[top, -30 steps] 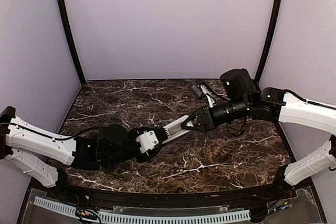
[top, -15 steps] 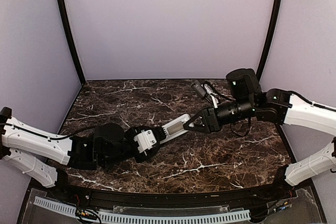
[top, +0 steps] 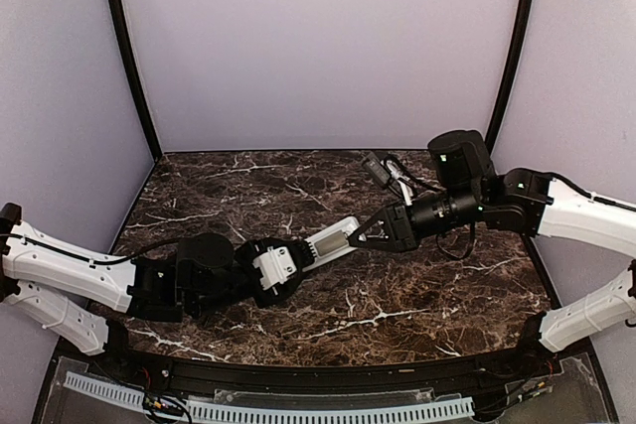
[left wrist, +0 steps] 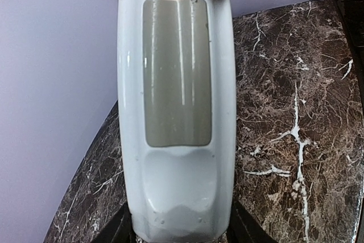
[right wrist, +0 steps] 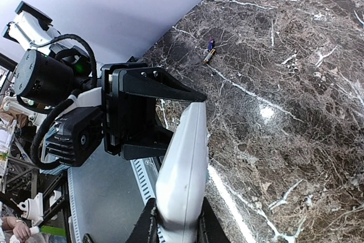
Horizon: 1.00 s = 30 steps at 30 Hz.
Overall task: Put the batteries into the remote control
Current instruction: Pass from the left arm to the right, then pass from the right arm to the left
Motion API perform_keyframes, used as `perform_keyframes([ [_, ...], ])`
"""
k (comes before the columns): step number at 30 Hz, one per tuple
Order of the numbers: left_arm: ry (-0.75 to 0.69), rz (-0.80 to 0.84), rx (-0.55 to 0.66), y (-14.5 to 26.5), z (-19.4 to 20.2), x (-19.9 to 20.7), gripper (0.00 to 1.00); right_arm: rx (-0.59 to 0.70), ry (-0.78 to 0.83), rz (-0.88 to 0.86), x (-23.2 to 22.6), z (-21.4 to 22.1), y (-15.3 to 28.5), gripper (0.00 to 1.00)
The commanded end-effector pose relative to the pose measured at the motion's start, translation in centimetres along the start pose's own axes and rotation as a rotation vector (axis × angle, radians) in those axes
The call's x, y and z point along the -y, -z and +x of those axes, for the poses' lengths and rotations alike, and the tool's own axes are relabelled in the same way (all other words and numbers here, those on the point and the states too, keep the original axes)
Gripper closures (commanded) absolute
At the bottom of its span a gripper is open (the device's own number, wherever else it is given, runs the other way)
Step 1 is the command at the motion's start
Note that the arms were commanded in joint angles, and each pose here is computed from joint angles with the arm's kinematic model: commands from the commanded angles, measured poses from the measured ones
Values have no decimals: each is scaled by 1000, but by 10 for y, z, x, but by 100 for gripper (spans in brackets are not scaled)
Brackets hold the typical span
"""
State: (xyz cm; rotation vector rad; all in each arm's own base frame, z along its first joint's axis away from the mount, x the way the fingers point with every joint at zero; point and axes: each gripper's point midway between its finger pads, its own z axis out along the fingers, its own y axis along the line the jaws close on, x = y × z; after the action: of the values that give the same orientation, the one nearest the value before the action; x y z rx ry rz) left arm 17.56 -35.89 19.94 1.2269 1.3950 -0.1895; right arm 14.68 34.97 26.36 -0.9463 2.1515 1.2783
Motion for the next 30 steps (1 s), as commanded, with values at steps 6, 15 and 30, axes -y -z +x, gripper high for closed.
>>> perform_keyframes([
  [6,120,191,64,16,-34,17,81,-34,114,-51,-17,1,5,100],
  [15,203,428,52,42,-58,36,25,-81,249,-115,-39,-5,14,100],
  [30,277,534,9,50,-66,21,29,-102,405,-261,-79,-14,23,100],
])
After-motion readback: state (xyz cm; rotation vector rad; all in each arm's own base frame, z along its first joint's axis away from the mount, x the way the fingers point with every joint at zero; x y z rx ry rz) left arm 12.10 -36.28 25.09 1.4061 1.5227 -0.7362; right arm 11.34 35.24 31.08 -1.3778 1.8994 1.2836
